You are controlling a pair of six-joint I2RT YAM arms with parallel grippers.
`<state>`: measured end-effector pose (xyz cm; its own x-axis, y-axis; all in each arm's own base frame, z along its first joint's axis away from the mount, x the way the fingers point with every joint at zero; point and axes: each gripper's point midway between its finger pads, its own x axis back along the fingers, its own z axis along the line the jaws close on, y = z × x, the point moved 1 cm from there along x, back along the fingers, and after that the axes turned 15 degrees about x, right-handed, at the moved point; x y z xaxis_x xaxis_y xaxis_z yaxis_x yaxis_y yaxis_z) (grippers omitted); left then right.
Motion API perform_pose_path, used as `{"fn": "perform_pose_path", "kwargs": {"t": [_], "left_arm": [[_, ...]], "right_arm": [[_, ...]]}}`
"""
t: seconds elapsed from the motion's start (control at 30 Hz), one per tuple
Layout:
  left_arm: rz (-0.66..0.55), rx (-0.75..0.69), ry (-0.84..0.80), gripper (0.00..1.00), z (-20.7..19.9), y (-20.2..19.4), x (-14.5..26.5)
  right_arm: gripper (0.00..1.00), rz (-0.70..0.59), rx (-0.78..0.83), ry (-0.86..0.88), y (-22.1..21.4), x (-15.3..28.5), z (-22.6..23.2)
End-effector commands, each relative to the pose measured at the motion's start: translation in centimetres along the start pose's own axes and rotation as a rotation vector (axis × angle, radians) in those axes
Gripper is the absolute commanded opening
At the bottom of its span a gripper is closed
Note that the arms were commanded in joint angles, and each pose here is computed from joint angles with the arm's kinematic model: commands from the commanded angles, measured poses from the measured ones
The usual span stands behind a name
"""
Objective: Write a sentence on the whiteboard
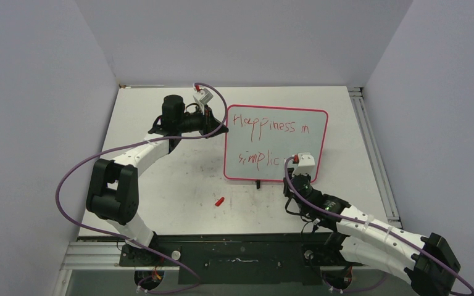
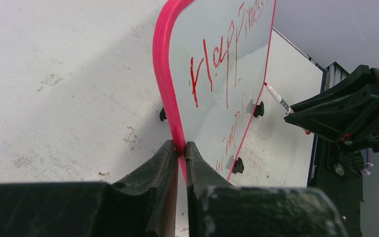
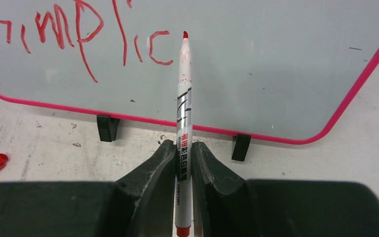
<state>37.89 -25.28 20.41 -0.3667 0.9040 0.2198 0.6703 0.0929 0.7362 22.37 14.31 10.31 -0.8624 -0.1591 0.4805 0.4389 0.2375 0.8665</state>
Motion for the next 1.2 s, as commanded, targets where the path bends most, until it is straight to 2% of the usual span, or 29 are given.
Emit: {"fn": "perform_pose_path", "kwargs": {"t": [0.0, 0.67, 1.17], "left_arm": [[-0.064, -0.104, -0.065, 0.0, -3.0, 3.0, 1.1], [-0.062, -0.103, -0.065, 0.0, -2.9, 2.9, 1.0], [-0.069, -0.109, -0.07, 0.0, -3.3, 3.2, 1.2]], "right_arm": [[0.05, -0.041, -0.016, -0.001, 1.7, -0.1, -0.2], [0.05, -0.016, -0.014, 0.042, 1.9, -2.4, -0.2], [0.05, 0.131, -0.08, 0.086, -2.9, -1.6, 0.5]]}}
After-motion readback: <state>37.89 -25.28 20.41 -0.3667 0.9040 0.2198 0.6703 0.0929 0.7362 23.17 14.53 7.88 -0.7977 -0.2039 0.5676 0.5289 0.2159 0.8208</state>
